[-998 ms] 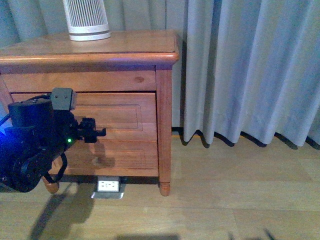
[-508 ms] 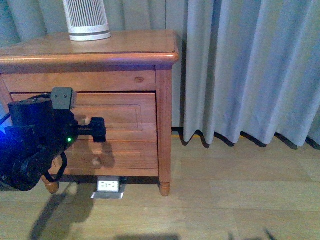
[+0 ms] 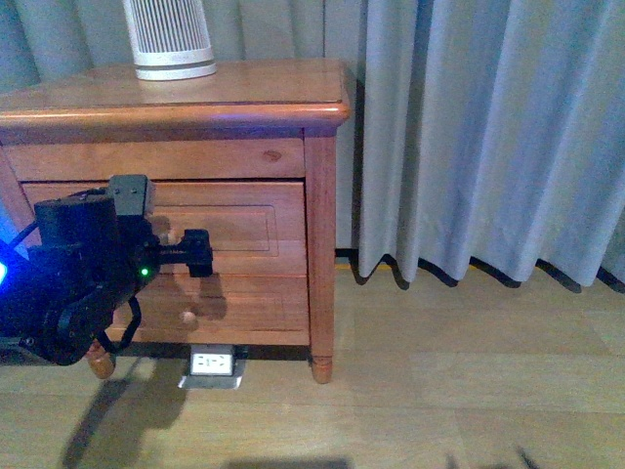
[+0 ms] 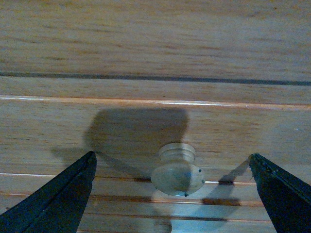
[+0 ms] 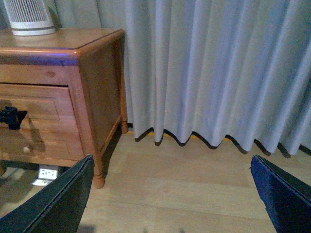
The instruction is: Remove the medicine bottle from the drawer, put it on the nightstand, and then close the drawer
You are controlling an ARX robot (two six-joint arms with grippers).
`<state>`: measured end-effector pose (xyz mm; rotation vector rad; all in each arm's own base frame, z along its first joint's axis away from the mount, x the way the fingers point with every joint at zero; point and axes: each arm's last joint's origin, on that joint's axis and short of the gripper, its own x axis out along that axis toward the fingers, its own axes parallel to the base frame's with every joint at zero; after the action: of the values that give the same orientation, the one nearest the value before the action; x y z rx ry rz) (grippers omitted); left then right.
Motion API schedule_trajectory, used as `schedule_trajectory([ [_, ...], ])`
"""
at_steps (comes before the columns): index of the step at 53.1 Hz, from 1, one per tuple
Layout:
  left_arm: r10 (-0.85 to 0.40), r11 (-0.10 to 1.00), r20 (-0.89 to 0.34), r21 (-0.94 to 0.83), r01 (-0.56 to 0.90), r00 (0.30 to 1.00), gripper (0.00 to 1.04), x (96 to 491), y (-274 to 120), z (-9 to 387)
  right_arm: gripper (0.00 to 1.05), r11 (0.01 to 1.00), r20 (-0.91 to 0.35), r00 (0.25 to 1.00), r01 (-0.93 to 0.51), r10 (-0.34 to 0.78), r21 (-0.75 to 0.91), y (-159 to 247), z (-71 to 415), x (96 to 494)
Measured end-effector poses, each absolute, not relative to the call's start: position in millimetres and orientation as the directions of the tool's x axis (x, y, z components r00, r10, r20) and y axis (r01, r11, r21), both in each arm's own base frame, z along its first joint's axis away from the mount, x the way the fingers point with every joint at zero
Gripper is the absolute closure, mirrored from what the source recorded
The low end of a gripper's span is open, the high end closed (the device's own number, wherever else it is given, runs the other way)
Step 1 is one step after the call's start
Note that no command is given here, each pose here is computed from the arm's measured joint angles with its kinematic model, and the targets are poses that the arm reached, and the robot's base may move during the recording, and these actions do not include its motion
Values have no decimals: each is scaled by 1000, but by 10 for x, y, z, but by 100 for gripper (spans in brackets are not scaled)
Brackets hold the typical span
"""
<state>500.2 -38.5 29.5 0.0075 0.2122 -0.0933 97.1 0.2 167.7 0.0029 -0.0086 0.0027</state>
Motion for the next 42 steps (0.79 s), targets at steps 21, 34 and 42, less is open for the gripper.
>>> schedule_trajectory([
  [21,-79,997,-206,-6,79,975,42,5003,-383,294,7,1000,9,1000,-3,3,3,2,1677,971],
  [34,-79,997,-204,-7,79,976,76,5003,-383,296,7,1000,9,1000,-3,3,3,2,1677,971],
  [42,-75,997,-198,-11,74,977,79,5003,-383,301,7,1000,9,1000,-3,3,3,2,1677,971],
])
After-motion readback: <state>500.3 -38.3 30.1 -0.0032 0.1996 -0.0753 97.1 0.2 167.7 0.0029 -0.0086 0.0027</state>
